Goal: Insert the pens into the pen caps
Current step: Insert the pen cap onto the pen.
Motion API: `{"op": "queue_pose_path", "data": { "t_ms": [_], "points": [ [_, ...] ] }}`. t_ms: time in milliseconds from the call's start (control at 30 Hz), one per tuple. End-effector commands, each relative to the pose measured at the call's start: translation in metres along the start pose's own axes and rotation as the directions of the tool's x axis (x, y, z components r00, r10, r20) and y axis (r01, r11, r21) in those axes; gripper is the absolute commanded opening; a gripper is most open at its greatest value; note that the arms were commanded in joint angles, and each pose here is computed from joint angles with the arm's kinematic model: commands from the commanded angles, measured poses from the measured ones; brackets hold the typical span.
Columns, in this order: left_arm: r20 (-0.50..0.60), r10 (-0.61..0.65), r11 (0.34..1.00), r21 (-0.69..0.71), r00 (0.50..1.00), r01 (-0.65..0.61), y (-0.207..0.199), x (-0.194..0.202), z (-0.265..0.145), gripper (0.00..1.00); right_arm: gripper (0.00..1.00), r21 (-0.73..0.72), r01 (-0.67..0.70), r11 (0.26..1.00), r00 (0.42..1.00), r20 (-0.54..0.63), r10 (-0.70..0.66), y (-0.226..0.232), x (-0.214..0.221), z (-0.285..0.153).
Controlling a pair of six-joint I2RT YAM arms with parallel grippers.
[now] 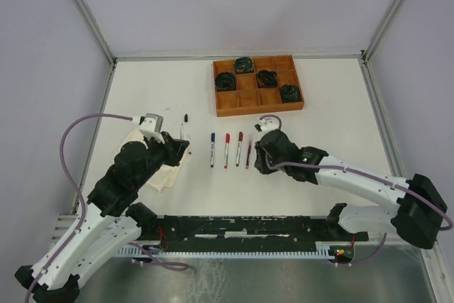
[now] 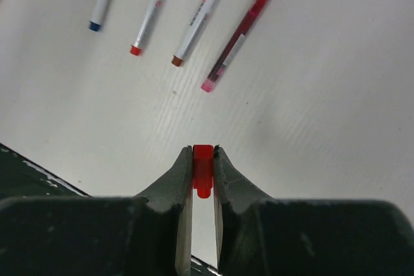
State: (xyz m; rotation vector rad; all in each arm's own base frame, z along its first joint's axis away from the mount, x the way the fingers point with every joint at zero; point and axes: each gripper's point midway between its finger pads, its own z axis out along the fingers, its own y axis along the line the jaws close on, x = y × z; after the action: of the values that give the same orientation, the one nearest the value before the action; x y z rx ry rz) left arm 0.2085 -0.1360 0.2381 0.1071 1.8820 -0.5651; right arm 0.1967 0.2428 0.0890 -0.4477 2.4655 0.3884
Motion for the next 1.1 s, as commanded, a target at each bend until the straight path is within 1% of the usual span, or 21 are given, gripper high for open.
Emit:
{"op": "queue_pose_path", "data": {
  "t_ms": [0,100,200,267,367,433,500,600,733,800,933,1067],
  "points": [
    [0.049,-0.117,0.975,0.196,0.992,0.106,-0.038,-0.009,0.009,0.03,0.08,-0.166,-0.140,0.976,0.958,0.225,0.176,0.022,-0.041,-0.019],
    [0.049,-0.143,0.948,0.293,0.988,0.123,-0.055,-0.009,0.011,0.03,0.06,-0.283,-0.215,0.935,0.894,0.329,0.305,0.031,-0.062,-0.034],
    [0.037,-0.174,0.921,0.361,0.984,0.149,-0.068,-0.007,0.013,0.03,0.04,-0.340,-0.290,0.895,0.815,0.402,0.417,0.026,-0.076,-0.047],
    [0.023,-0.195,0.901,0.399,0.980,0.170,-0.076,-0.006,0.014,0.03,0.04,-0.399,-0.347,0.849,0.746,0.431,0.507,0.024,-0.084,-0.056],
    [-0.005,-0.217,0.870,0.452,0.976,0.195,-0.087,-0.003,0.016,0.03,0.02,-0.523,-0.378,0.764,0.629,0.461,0.626,0.024,-0.100,-0.074],
    [-0.018,-0.232,0.852,0.479,0.973,0.212,-0.095,-0.002,0.017,0.03,0.02,-0.576,-0.378,0.725,0.583,0.460,0.670,0.025,-0.105,-0.085],
    [-0.030,-0.243,0.835,0.502,0.970,0.225,-0.103,0.000,0.018,0.03,0.02,-0.600,-0.354,0.718,0.577,0.464,0.672,0.028,-0.110,-0.096],
    [-0.046,-0.238,0.817,0.531,0.970,0.226,-0.119,0.005,0.019,0.03,0.02,-0.608,-0.315,0.729,0.589,0.476,0.652,0.032,-0.116,-0.109],
    [-0.058,-0.190,0.813,0.551,0.980,0.191,-0.144,0.018,0.020,0.03,0.01,-0.633,-0.274,0.724,0.578,0.494,0.650,0.036,-0.125,-0.126],
    [-0.060,-0.176,0.798,0.575,0.983,0.178,-0.156,0.020,0.018,0.03,0.01,-0.654,-0.246,0.715,0.563,0.503,0.655,0.038,-0.130,-0.138],
    [-0.059,-0.171,0.763,0.624,0.983,0.170,-0.174,0.022,0.016,0.03,0.00,-0.701,-0.196,0.685,0.511,0.523,0.682,0.039,-0.142,-0.161],
    [-0.074,-0.149,0.725,0.670,0.986,0.160,-0.187,0.029,0.013,0.03,0.00,-0.737,-0.165,0.655,0.467,0.527,0.710,0.041,-0.150,-0.172]
  ]
}}
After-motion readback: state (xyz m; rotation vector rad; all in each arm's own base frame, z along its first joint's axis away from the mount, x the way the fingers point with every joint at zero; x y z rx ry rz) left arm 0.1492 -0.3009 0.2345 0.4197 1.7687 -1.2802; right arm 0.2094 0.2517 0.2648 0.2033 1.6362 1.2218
